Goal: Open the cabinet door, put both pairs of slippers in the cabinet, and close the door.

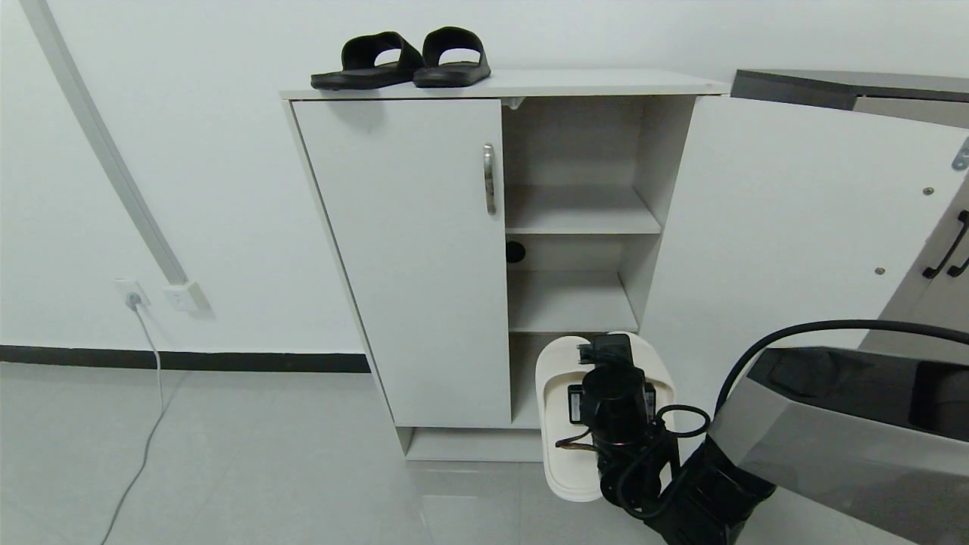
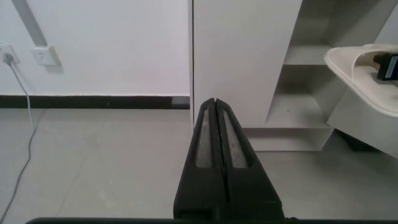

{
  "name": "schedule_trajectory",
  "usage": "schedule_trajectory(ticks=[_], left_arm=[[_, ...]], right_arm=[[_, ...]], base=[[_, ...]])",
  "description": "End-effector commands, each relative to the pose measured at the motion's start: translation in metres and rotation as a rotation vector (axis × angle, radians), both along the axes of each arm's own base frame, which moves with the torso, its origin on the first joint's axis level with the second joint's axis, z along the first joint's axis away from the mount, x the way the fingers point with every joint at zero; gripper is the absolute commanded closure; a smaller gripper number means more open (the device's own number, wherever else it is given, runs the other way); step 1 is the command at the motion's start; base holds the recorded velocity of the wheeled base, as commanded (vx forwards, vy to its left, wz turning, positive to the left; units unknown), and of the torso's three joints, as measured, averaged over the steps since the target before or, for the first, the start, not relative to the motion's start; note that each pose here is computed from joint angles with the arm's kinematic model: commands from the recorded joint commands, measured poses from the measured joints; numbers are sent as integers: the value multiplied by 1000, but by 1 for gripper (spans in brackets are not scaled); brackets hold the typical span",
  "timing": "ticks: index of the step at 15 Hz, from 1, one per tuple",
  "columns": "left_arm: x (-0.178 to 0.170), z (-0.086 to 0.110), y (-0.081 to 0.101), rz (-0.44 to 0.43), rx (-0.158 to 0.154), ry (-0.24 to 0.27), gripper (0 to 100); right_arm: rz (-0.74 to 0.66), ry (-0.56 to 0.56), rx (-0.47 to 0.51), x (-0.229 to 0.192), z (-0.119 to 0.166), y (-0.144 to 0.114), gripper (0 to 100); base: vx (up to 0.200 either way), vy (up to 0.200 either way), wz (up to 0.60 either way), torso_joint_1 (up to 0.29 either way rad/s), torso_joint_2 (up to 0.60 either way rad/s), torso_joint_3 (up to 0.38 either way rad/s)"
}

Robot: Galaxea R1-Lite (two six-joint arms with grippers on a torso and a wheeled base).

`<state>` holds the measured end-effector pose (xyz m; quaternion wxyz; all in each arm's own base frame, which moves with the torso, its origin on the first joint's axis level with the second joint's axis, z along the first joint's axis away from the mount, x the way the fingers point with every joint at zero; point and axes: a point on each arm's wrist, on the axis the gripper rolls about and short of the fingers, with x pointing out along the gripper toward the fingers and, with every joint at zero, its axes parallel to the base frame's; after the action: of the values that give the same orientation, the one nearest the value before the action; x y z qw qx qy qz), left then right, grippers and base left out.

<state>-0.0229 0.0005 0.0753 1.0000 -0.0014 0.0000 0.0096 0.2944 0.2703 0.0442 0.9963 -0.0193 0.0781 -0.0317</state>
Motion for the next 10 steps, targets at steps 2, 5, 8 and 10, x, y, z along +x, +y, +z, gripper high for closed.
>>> schedule_trajectory(ticks=[2,5,8,10], left_arm=[[0,0,0,-1,0,2,100],[0,0,0,-2,1,2,100],[0,0,0,-2,1,2,100],[0,0,0,-7,3,2,100]], right_arm=[[3,1,-1,-1,-1,1,100],[12,12,-8,-1,-5,0,100],[16,7,-1,-2,-4,1,100],[17,7,-1,-2,-5,1,100]], base=[[0,0,0,0,0,0],[0,0,0,0,0,0],[0,0,0,-2,-1,-35],[0,0,0,2,0,-166]])
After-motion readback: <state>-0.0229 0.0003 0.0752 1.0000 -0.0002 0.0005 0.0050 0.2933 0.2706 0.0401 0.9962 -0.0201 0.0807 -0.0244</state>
